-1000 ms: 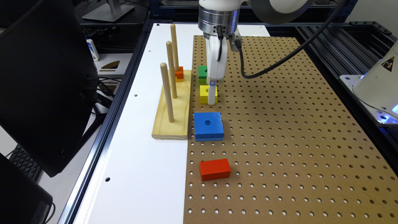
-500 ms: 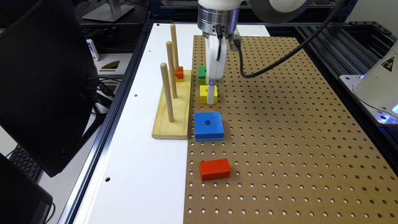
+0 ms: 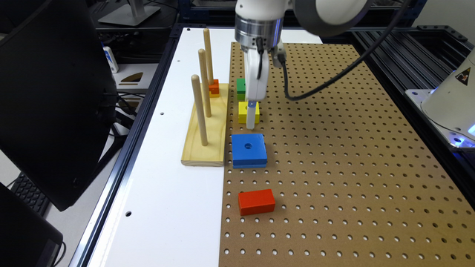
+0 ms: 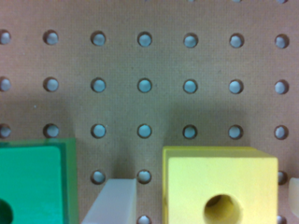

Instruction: Pick up yellow block.

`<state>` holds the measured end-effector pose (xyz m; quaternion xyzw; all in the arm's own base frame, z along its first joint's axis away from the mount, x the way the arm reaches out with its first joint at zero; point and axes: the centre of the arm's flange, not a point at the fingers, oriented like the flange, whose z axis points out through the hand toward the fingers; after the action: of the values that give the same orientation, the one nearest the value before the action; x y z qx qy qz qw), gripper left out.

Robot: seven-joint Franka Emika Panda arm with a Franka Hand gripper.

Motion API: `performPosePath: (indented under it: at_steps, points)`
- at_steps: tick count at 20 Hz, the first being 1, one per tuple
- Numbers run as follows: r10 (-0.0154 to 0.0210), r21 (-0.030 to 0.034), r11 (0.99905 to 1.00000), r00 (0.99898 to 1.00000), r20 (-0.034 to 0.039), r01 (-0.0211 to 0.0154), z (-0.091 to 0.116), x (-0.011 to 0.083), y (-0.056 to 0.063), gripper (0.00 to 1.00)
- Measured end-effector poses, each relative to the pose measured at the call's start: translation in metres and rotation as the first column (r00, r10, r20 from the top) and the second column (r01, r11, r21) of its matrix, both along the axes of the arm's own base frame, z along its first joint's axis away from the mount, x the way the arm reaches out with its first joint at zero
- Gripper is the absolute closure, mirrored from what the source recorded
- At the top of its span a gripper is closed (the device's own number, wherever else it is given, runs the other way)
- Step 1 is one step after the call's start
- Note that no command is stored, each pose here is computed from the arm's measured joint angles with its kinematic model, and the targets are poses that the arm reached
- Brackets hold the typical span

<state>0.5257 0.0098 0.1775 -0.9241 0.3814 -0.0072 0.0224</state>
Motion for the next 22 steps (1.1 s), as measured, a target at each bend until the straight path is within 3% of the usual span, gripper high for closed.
performPosePath:
  at_steps: [4, 5, 15, 20, 22]
  points:
    - [-0.0001, 0.0003, 1.000000, 1.00000, 0.0009, 0.0001, -0.001, 0.0015, 0.000, 0.00]
    - [-0.0006, 0.0004, 1.000000, 1.00000, 0.0008, 0.0006, -0.001, 0.0014, 0.000, 1.00]
    - [-0.0013, 0.0002, 0.999999, 1.00000, 0.0014, 0.0013, 0.001, 0.0014, -0.001, 1.00]
    - [-0.0007, -0.0008, 0.999999, 0.99998, 0.0061, 0.0007, 0.013, 0.0028, -0.001, 1.00]
    - [0.0000, -0.0015, 0.999999, 0.99999, 0.0048, 0.0001, 0.020, 0.0032, -0.001, 1.00]
